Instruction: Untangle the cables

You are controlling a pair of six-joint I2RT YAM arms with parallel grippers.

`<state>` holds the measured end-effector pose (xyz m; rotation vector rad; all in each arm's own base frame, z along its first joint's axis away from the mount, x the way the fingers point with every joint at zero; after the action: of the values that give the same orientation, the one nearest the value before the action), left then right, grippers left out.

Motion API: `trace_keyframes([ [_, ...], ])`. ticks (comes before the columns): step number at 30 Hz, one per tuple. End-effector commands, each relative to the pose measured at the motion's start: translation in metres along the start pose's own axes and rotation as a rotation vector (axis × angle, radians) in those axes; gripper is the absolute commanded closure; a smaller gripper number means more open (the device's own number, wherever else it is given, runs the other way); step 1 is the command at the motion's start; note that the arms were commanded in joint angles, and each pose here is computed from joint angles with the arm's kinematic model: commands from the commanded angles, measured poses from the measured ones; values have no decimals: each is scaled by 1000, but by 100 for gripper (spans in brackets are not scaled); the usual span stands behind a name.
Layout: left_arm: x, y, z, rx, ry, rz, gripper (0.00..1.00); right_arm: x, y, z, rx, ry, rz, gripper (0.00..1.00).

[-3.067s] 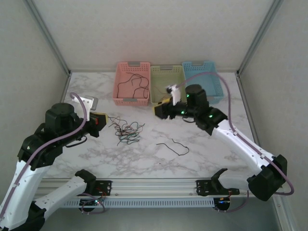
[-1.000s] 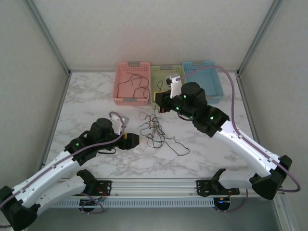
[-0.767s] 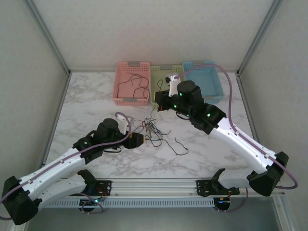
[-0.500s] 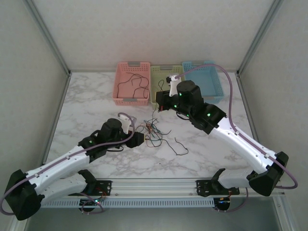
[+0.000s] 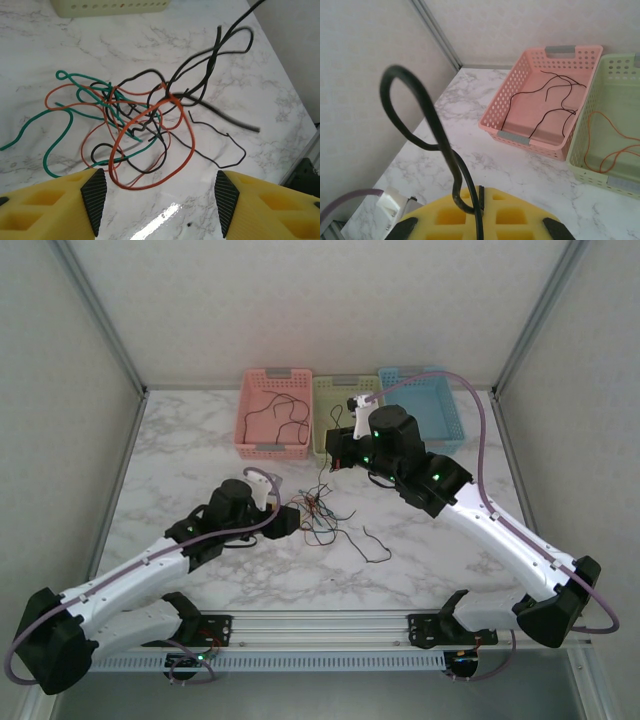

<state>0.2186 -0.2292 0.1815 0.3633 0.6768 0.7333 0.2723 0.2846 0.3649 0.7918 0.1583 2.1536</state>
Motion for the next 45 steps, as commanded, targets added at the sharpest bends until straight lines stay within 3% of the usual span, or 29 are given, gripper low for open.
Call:
trace_keyframes([
  [1, -13, 5, 21, -26, -1, -54, 38, 2, 10, 15, -39, -9, -5, 100],
  [8, 13, -8, 1, 29, 103, 63, 42, 2, 11, 15, -41, -8, -5, 100],
  [13, 13, -18, -5, 42, 136, 37, 42, 2, 10, 13, -33, -4, -5, 100],
  [17, 11, -25, -7, 63, 154, 18, 57, 1, 9, 13, -32, -2, -8, 100],
  [23, 14, -22, -5, 71, 132, 51, 100, 0, 13, 18, -43, 21, -20, 100],
  [25, 21, -15, -5, 98, 119, 115, 100, -5, 19, 23, -59, 48, -48, 100],
  [28, 40, 26, 12, 127, 86, 343, 100, -24, 36, 32, -102, 104, -139, 100],
  [31, 40, 96, 53, 66, -8, 530, 100, -69, 59, 43, -143, 102, -301, 100],
  [35, 49, 190, 84, -5, -97, 794, 100, -151, 101, 44, -187, 73, -655, 100],
  [40, 52, 257, 95, -67, -125, 944, 100, -226, 137, 20, -180, -59, -896, 100],
  [45, 55, 285, 96, -100, -141, 1024, 100, -273, 145, -6, -128, -141, -1015, 100],
])
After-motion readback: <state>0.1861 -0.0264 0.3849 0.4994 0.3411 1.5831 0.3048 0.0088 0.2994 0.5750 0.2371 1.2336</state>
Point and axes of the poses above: each hand's point on the last joint's axis, 136 mm out from that joint toward the fingers, its own y axis back along the fingers, its own x axis along the line the jaws close on, z = x × y, the point moved 2 cm from there along y, back along the fingers, and after that the axes turned 6 degrees about -y, right-handed, at the moved point
